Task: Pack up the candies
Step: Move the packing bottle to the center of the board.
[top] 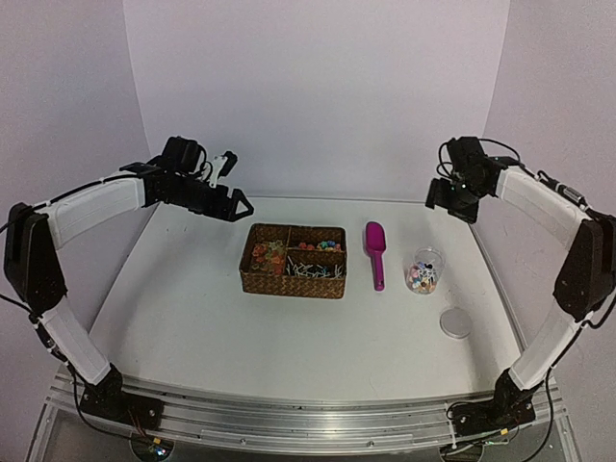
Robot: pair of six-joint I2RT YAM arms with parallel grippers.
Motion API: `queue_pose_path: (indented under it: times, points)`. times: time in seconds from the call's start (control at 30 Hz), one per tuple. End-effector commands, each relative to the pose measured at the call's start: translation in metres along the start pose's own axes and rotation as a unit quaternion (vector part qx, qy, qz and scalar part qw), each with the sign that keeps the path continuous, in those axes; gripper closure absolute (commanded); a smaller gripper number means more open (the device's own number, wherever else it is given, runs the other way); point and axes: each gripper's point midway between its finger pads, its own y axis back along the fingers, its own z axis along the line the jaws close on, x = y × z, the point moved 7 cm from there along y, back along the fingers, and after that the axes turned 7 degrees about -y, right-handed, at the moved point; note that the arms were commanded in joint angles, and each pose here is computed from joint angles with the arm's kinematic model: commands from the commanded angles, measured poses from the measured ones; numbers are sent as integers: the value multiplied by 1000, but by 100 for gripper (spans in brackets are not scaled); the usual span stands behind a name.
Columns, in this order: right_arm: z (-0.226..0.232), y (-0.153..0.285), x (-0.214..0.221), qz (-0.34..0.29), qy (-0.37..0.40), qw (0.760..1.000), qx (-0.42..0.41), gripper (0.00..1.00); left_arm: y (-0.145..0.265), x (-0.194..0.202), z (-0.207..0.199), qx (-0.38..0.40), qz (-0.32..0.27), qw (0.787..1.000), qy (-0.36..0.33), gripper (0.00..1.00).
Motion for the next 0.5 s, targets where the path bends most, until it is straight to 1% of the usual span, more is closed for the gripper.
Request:
queue_pose_path:
  times: [0.0,0.13,0.2,0.27,0.4,0.47]
  points:
    - [-24,-33,50,113,17,993,40,39,19,-7,-12,30,-72,995,-64,9]
    - [-31,-46,54,116,23,991,69,42,14,-1,-12,38,-70,996,-34,10]
    - [-38,-55,56,116,27,988,95,49,14,-1,-12,38,-74,996,-31,10]
    - [-44,-62,60,116,32,986,115,53,15,-3,-12,36,-78,996,-29,10]
    - [-51,-75,68,125,40,982,137,61,17,-4,-11,29,-84,996,-26,10]
    - [-53,-81,72,131,45,980,143,67,16,-4,-11,27,-84,996,-24,10]
